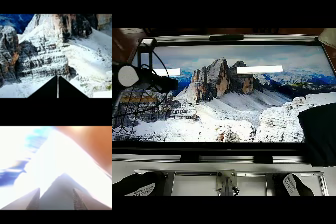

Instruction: Fold the shirts.

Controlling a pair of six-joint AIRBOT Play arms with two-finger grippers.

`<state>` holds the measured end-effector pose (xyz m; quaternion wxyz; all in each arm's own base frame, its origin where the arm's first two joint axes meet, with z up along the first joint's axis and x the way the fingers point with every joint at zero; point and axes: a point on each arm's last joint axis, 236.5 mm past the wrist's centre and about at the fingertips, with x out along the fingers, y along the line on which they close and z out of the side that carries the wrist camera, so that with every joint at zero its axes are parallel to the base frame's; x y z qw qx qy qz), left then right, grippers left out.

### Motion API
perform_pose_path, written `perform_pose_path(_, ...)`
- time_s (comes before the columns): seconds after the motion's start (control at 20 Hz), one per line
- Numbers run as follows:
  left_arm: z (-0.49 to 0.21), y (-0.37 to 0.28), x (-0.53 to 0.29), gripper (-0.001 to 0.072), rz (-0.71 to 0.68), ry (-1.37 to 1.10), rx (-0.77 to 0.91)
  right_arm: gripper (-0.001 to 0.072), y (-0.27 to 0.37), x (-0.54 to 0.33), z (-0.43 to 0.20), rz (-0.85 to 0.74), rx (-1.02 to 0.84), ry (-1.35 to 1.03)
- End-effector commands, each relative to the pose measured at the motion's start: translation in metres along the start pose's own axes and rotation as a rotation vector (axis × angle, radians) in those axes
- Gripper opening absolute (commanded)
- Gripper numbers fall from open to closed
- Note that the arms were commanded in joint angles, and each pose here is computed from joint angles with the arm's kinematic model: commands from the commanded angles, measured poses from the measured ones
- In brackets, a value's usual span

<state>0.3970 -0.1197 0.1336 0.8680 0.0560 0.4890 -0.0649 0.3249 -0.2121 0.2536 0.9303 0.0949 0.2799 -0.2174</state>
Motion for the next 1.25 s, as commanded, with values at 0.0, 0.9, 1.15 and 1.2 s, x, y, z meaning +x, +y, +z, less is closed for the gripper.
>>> perform_pose_path(0.0, -0.026, -0.010, 0.038, 0.0445, 0.053, 0.149, 0.108, 0.0520, 0.177, 0.023, -0.067, 0.280, -0.154, 0.284)
perform_pose_path(0.9, -0.079, -0.053, 0.078, 0.0716, -0.011, 0.278, 0.154, 0.0520, 0.293, 0.044, -0.282, 0.338, -0.410, 1.009)
perform_pose_path(1.15, -0.089, -0.049, 0.074, 0.0716, 0.003, 0.326, 0.156, 0.0520, 0.293, 0.044, -0.282, 0.338, -0.410, 1.009)
perform_pose_path(1.2, -0.089, -0.048, 0.074, 0.0716, 0.003, 0.326, 0.156, 0.0520, 0.293, 0.044, -0.282, 0.338, -0.410, 1.009)
